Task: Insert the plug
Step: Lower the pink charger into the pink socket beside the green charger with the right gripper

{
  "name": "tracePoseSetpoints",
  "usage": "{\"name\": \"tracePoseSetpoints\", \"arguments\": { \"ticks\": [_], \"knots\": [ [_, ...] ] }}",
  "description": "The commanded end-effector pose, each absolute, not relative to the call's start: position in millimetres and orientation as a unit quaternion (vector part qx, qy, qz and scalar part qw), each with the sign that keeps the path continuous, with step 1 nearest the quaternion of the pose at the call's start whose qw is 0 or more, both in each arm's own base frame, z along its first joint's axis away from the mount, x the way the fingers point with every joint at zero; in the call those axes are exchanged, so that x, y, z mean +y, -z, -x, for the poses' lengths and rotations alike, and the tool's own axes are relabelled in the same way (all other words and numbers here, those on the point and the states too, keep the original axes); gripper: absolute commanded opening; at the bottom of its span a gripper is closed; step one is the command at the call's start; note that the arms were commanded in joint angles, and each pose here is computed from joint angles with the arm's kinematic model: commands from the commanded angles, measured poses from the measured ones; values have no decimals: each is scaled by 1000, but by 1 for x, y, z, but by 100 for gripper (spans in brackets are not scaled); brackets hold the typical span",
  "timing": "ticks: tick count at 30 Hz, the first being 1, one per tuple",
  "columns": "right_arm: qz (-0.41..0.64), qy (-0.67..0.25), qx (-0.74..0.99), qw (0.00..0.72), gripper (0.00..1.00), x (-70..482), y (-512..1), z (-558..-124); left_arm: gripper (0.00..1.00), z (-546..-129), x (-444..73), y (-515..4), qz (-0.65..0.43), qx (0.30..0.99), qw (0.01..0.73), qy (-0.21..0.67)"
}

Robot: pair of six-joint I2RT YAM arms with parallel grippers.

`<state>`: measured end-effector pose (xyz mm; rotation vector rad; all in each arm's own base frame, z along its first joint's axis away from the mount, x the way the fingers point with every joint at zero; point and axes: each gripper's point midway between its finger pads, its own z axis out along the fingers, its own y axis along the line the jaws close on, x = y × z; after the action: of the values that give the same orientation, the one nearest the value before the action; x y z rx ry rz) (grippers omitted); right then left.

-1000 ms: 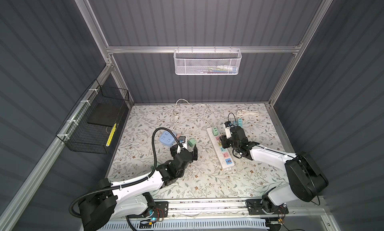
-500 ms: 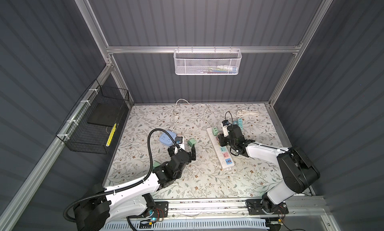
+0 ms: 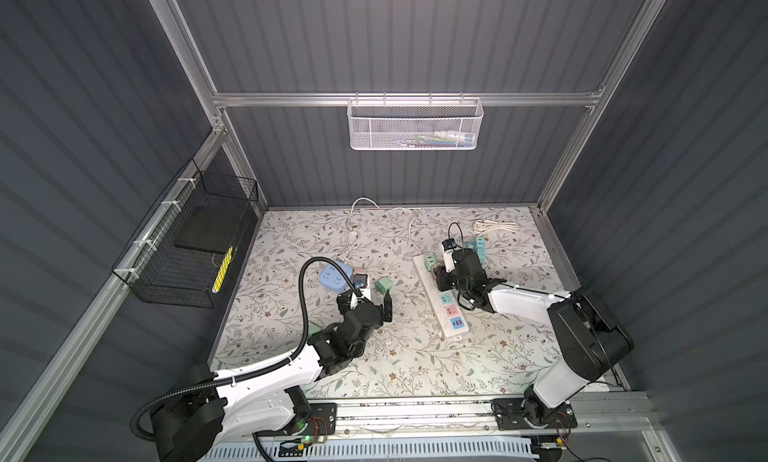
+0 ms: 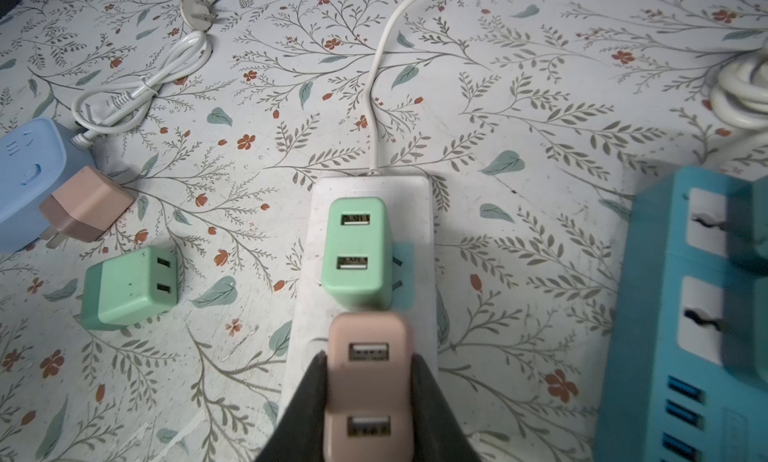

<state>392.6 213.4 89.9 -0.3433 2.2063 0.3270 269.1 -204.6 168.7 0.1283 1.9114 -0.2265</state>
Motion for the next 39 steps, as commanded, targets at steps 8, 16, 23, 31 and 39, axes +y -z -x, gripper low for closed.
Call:
{"name": "tracePoseSetpoints", "arguments": {
  "ticks": [8,16,23,31,39],
  "knots": [
    [147,-79,899,405,18,214,-75,-389,100,-272,-199,-172,-50,809,579,85],
    [160,-41,914,370,18,215,-52,-382,100,-272,-198,-169,-49,810,578,86],
    [159,-33,926,342,18,213,-34,-377,100,-270,-194,-166,-45,810,578,86],
    [147,-40,933,326,19,209,-17,-367,100,-268,-189,-164,-44,810,578,84],
    [156,-68,919,355,39,223,-65,-377,100,-268,-189,-166,-42,809,579,86]
  ]
}}
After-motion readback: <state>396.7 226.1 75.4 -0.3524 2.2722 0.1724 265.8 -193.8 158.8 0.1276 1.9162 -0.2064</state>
